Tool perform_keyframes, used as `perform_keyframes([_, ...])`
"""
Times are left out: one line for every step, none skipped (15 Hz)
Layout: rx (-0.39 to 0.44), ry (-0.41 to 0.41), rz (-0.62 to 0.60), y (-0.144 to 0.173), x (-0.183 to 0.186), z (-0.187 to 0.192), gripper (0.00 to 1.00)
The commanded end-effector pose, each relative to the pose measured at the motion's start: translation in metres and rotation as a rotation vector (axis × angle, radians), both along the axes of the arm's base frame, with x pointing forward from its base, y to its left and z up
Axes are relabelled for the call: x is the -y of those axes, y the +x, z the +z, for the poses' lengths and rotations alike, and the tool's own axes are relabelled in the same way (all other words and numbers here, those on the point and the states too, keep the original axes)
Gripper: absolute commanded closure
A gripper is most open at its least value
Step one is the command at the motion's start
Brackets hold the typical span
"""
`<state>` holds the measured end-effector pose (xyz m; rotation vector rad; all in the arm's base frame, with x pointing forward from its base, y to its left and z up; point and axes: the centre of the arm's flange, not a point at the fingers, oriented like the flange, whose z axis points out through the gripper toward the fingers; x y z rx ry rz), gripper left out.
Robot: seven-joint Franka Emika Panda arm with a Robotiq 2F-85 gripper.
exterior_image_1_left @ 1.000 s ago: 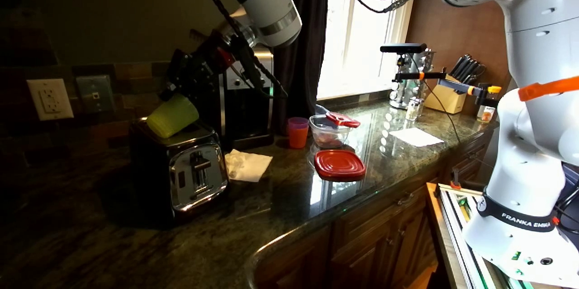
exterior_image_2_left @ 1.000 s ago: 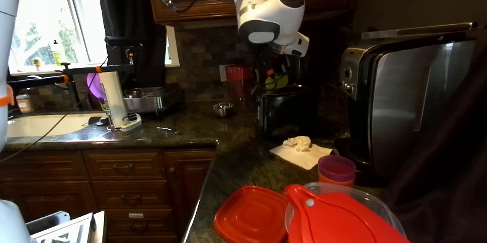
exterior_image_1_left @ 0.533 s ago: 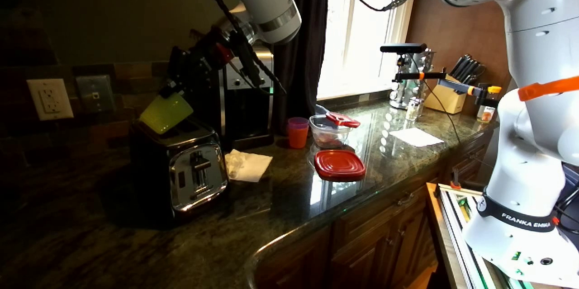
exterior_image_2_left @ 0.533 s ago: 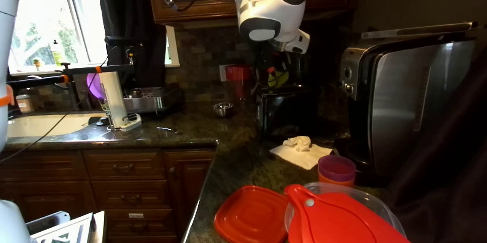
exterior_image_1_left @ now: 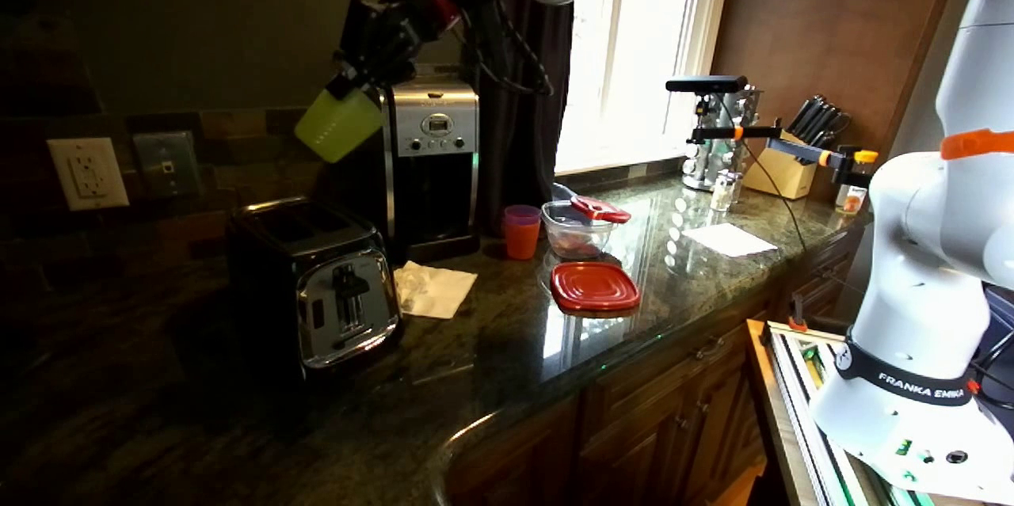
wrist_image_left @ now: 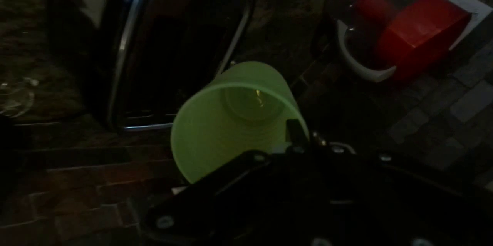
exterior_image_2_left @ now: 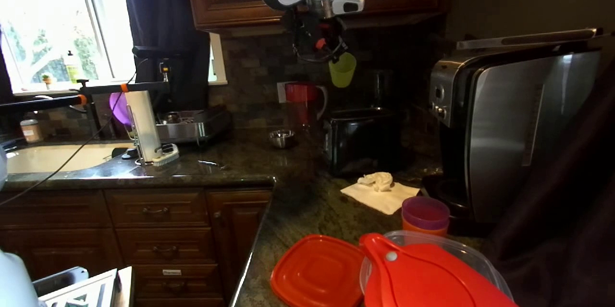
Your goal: Stack the yellow cup with the orange cup
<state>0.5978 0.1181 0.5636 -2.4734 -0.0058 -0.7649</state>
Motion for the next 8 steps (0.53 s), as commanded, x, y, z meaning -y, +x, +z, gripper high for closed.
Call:
perform_keyframes([-0.053,-0.117,-0.148,-0.066,0.04,-0.016,0.99])
perform_keyframes([-0.072,-0.14,-0.189,-0.075,0.052,-0.025,0.99])
perform_keyframes([-0.097,-0.163,-0.227,-0.083,0.063,-0.035,0.99])
perform_keyframes([-0.126,-0.178,-0.269,-0.087,0.072,-0.046,0.99])
perform_keyframes([-0.17,-0.161,-0.313,-0.085,0.067,-0.049,0.99])
perform_keyframes([-0.12,-0.156,-0.235,-0.063,0.07,-0.041,0.96])
perform_keyframes([-0.145,-0.161,-0.264,-0.068,0.074,-0.048,0.96])
perform_keyframes([-0.158,-0.161,-0.279,-0.071,0.075,-0.051,0.96])
